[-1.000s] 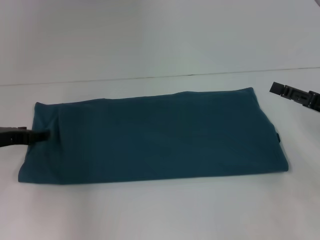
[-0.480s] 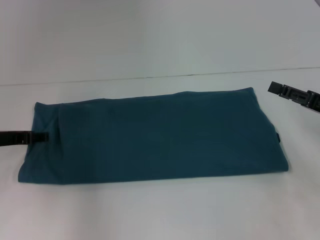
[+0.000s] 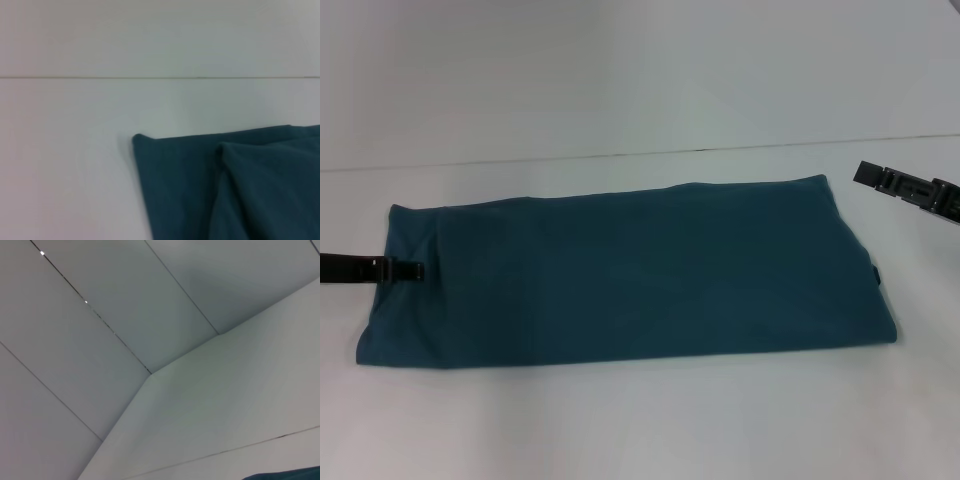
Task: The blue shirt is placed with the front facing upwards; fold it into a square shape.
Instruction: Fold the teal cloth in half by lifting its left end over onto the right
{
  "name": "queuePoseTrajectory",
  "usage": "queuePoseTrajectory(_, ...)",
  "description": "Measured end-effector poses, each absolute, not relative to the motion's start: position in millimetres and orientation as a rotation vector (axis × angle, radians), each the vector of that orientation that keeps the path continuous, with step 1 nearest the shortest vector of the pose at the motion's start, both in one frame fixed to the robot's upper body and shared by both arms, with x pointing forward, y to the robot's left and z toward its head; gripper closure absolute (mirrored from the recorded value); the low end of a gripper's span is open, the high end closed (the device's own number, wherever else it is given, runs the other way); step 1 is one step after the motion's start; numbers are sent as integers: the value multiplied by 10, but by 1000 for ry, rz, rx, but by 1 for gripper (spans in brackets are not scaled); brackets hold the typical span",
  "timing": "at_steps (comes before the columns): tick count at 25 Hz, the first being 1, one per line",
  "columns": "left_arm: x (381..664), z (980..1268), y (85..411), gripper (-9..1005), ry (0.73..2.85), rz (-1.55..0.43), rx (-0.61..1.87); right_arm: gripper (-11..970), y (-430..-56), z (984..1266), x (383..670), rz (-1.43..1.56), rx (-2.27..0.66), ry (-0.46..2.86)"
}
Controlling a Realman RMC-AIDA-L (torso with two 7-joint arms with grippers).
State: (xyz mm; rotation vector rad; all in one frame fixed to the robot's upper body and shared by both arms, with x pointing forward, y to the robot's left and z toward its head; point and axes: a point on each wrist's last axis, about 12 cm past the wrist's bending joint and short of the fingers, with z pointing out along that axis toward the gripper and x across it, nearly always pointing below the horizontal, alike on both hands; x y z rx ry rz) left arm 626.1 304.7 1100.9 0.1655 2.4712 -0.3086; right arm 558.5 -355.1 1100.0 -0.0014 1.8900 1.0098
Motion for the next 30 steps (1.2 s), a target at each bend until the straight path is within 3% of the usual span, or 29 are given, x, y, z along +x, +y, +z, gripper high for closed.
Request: queuePoseTrajectory(30,6281,10970,2976,302,2547,-299,170,209,-3541,11000,5588,1013,-2,1889)
